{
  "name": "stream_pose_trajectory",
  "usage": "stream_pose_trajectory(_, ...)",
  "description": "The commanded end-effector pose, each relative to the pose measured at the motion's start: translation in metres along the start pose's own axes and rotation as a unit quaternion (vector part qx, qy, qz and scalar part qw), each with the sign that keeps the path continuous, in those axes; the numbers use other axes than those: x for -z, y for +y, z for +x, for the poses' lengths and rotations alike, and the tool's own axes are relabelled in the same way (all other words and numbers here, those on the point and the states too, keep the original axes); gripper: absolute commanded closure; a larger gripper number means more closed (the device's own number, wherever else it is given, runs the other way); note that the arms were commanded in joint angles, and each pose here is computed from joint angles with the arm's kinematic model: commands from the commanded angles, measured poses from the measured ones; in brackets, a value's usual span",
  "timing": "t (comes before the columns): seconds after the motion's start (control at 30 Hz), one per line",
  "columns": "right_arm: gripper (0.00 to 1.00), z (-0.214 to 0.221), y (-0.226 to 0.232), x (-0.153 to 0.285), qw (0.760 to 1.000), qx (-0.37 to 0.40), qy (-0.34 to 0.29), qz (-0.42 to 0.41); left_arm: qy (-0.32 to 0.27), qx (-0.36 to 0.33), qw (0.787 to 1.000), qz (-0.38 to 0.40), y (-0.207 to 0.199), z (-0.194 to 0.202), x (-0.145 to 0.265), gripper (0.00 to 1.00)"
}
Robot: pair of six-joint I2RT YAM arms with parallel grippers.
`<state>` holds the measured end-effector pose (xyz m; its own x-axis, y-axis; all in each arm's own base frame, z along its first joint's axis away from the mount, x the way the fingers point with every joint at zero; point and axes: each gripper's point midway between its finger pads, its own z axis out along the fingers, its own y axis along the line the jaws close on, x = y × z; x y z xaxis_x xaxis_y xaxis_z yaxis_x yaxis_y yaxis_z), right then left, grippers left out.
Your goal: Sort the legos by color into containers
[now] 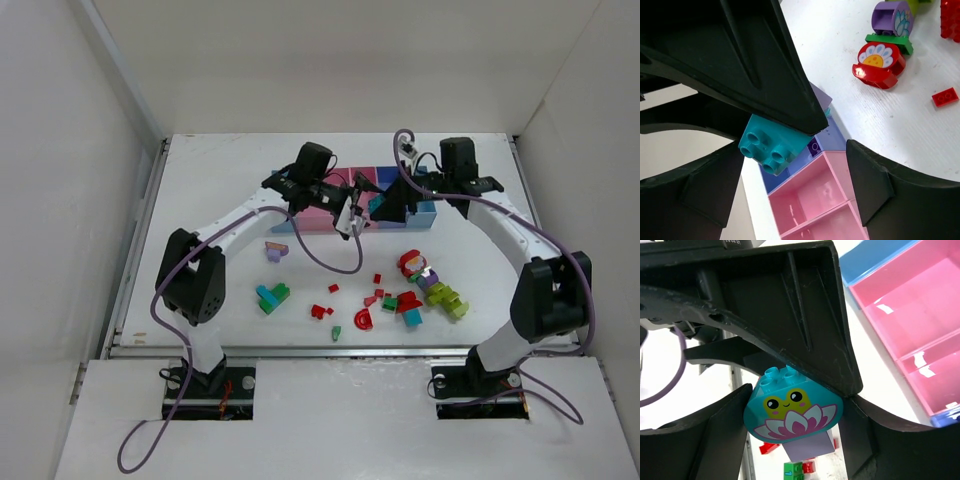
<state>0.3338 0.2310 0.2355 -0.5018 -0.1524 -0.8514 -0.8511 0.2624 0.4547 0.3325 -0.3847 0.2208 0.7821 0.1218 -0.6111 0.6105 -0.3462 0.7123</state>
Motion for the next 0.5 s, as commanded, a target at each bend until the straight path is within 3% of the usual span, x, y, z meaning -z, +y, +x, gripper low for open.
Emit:
stream_pose_trajectory(0.0, 0.76, -0.009, 0.022, -0.007, 0.999, 0.024, -0.001, -0.047, -0.017, -0.085, 0.996, -0.021, 0.018, -0.031, 0.011, 0.21)
stream_pose_trajectory(0.1, 0.76, -0.007, 0.022, -0.012, 0.998, 0.022, 0.007, -0.052, -0.012, -0.097, 0.995, -0.022, 0.018, -0.031, 0.012, 0.30)
stream_pose_trajectory(0.33, 0.76, 0.005, 0.017, -0.018, 0.998, 0.000, 0.029, -0.059, -0.006, -0.142, 0.990, -0.022, 0.019, -0.036, 0.017, 0.40)
stream_pose_trajectory(0.4, 0.76, 0.006, 0.015, -0.019, 0.998, -0.001, 0.032, -0.060, -0.006, -0.140, 0.990, -0.007, 0.009, -0.034, 0.016, 0.48)
stream_pose_trajectory(0.47, 0.76, 0.004, 0.018, -0.022, 0.997, 0.004, 0.032, -0.064, -0.006, -0.137, 0.991, 0.007, 0.003, -0.032, 0.015, 0.63)
